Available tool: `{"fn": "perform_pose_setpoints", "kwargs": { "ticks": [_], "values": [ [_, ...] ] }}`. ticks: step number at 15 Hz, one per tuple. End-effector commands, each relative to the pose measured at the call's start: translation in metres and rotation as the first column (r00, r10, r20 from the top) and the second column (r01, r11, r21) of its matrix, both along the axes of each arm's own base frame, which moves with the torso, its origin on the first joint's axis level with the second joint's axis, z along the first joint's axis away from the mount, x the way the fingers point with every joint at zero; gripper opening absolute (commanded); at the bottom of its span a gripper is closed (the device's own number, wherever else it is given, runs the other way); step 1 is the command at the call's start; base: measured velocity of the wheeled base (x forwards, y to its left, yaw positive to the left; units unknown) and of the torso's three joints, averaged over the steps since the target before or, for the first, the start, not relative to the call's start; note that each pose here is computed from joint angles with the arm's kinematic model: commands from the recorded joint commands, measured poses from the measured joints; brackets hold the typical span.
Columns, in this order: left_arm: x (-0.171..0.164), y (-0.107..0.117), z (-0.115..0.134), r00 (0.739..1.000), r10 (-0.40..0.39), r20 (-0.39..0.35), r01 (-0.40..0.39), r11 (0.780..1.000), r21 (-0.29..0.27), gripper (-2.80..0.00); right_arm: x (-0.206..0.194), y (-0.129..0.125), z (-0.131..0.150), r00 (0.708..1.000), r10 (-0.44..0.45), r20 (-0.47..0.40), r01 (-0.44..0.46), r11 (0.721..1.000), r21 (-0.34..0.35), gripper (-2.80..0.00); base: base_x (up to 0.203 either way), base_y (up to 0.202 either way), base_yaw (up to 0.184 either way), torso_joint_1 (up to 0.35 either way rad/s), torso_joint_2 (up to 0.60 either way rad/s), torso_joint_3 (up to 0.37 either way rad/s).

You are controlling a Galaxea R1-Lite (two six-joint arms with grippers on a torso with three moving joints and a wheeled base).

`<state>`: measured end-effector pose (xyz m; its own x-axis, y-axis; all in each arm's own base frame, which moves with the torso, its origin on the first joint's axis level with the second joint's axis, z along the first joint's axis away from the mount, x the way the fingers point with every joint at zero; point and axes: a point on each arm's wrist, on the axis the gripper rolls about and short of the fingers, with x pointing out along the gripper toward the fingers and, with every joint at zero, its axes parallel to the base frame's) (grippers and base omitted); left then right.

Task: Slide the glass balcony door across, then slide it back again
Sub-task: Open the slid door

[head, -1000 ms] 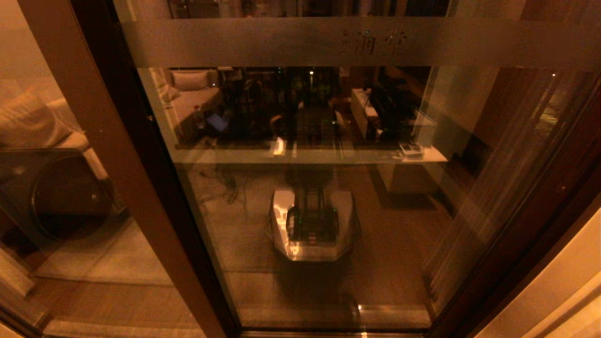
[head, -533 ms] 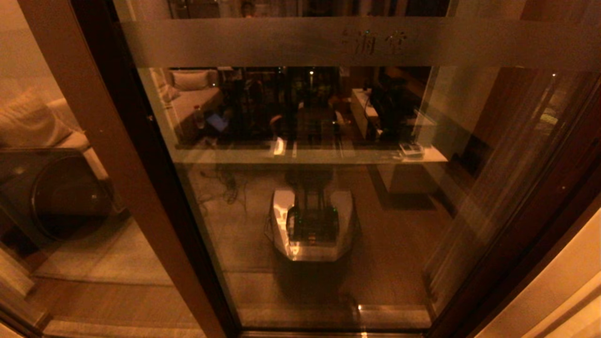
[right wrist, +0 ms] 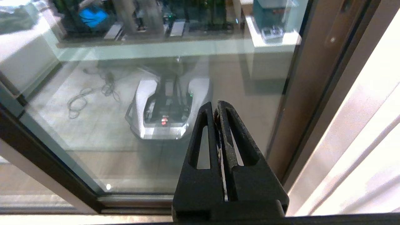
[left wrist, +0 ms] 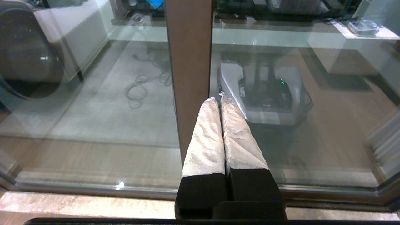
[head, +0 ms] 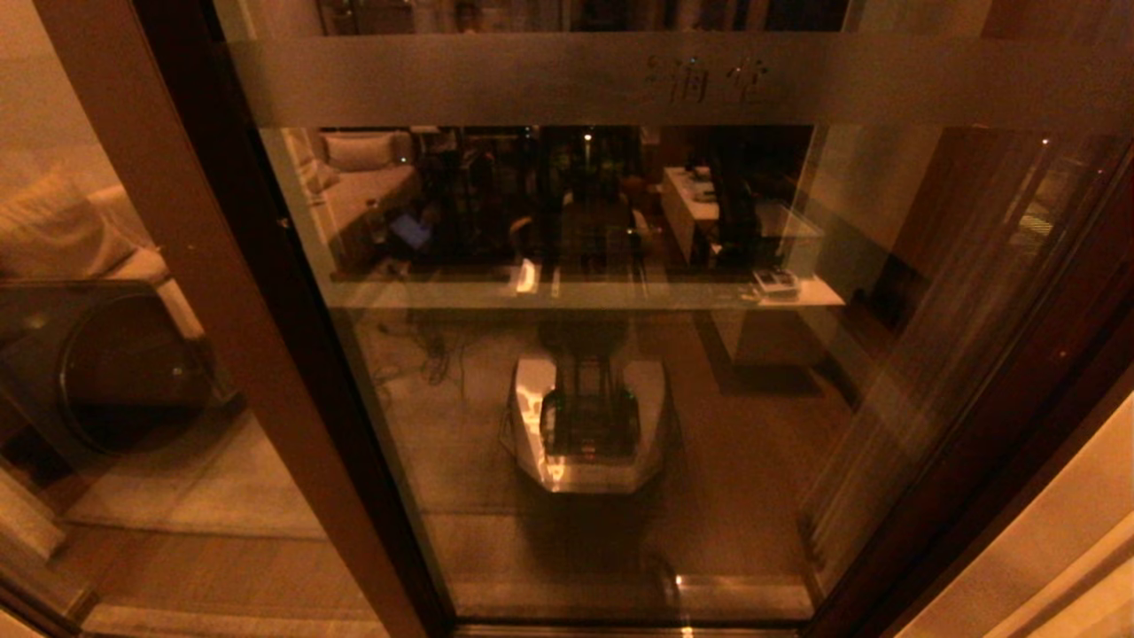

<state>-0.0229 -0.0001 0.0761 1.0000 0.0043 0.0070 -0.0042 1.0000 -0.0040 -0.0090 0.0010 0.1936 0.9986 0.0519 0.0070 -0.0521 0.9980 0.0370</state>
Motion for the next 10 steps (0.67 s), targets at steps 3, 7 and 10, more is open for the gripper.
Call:
{"fn": "perform_pose_setpoints", "kwargs": {
  "ticks": [3, 7, 10],
  "values": [
    [0.000, 0.000, 0.000, 1.000, 0.000, 0.000, 0.000, 1.000, -0.001, -2.80, 0.033, 0.000, 0.072, 0.989, -0.013, -0.151, 0.013, 1.000, 0.003, -2.80, 0.000, 0.000, 0.000, 0.000, 0.00, 0.000],
    [0.000, 0.000, 0.000, 1.000, 0.000, -0.001, 0.000, 1.000, -0.001, -2.80, 0.068, -0.005, 0.127, 0.908, -0.104, -0.407, 0.112, 0.994, -0.005, -2.80, 0.000, 0.000, 0.000, 0.000, 0.00, 0.000],
    [0.000, 0.000, 0.000, 1.000, 0.000, -0.001, 0.000, 1.000, -0.001, -2.80, 0.089, -0.015, 0.129, 0.804, -0.199, -0.561, 0.203, 0.978, -0.056, -2.80, 0.000, 0.000, 0.000, 0.000, 0.00, 0.000]
  ]
}}
